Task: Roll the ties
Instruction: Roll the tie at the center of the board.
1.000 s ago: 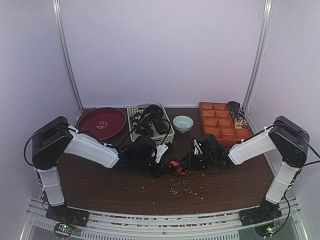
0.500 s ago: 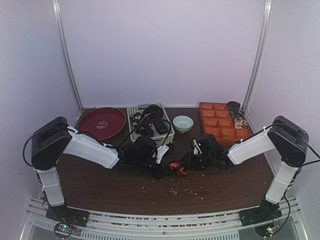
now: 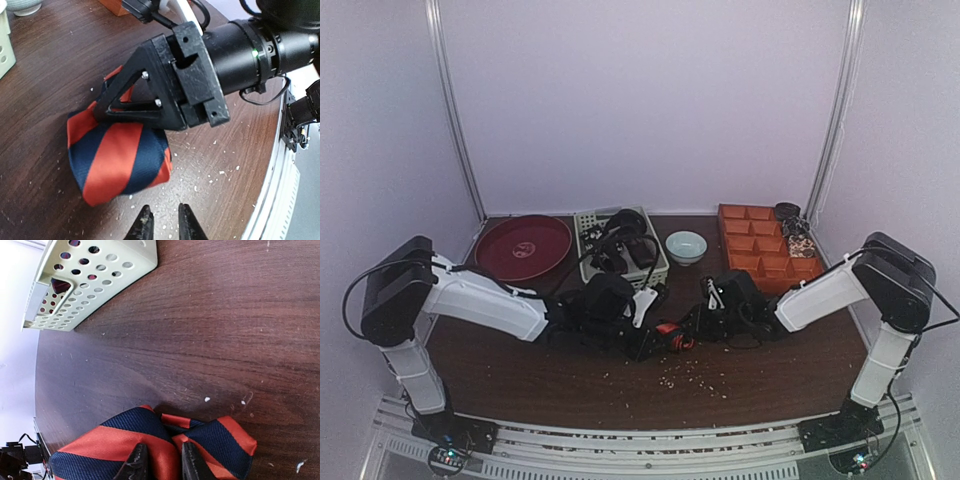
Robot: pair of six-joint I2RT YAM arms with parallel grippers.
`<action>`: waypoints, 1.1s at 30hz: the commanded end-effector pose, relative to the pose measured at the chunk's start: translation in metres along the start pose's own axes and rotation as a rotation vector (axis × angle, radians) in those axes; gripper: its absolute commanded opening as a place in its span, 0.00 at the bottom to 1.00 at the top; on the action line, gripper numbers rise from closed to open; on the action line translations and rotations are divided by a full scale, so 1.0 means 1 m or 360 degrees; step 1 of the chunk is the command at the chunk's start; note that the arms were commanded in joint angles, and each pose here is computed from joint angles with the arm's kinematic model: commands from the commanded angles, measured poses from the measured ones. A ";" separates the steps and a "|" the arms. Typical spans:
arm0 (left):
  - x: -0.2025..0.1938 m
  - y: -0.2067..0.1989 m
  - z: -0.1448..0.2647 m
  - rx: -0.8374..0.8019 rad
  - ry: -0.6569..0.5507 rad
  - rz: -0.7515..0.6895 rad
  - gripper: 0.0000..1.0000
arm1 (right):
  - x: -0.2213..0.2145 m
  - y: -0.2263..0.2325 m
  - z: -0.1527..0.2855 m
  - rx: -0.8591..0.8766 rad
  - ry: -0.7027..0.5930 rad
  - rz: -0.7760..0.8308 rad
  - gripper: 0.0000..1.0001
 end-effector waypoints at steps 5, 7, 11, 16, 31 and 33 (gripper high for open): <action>-0.010 0.009 0.027 0.0067 -0.0061 0.0072 0.13 | -0.044 -0.021 -0.003 -0.0114 0.0087 -0.0223 0.25; -0.016 0.011 0.030 0.0049 -0.0070 0.0070 0.12 | -0.047 -0.021 -0.003 -0.0109 0.0077 -0.0255 0.25; -0.024 0.012 0.031 0.0010 -0.0085 0.0001 0.11 | -0.053 -0.013 -0.004 -0.0096 0.0063 -0.0287 0.25; -0.013 0.013 0.028 0.0040 -0.0126 -0.0096 0.08 | -0.057 -0.001 -0.005 -0.0079 0.0051 -0.0299 0.24; 0.012 0.018 0.013 0.0036 -0.0143 -0.0178 0.06 | -0.049 0.011 -0.001 -0.0049 0.0005 -0.0201 0.26; 0.012 0.018 0.011 0.0035 -0.0130 -0.0184 0.06 | -0.047 0.012 0.002 -0.0053 -0.0003 -0.0141 0.27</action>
Point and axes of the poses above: each gripper's point midway between its finger pads, its own z axis back along the fingers, its own y axis along the line the jaws close on, x = y × z, the point moved 2 cm from there along z, back along the fingers, and after that the axes turned 5 degrees about z, right-handed, at the moved point
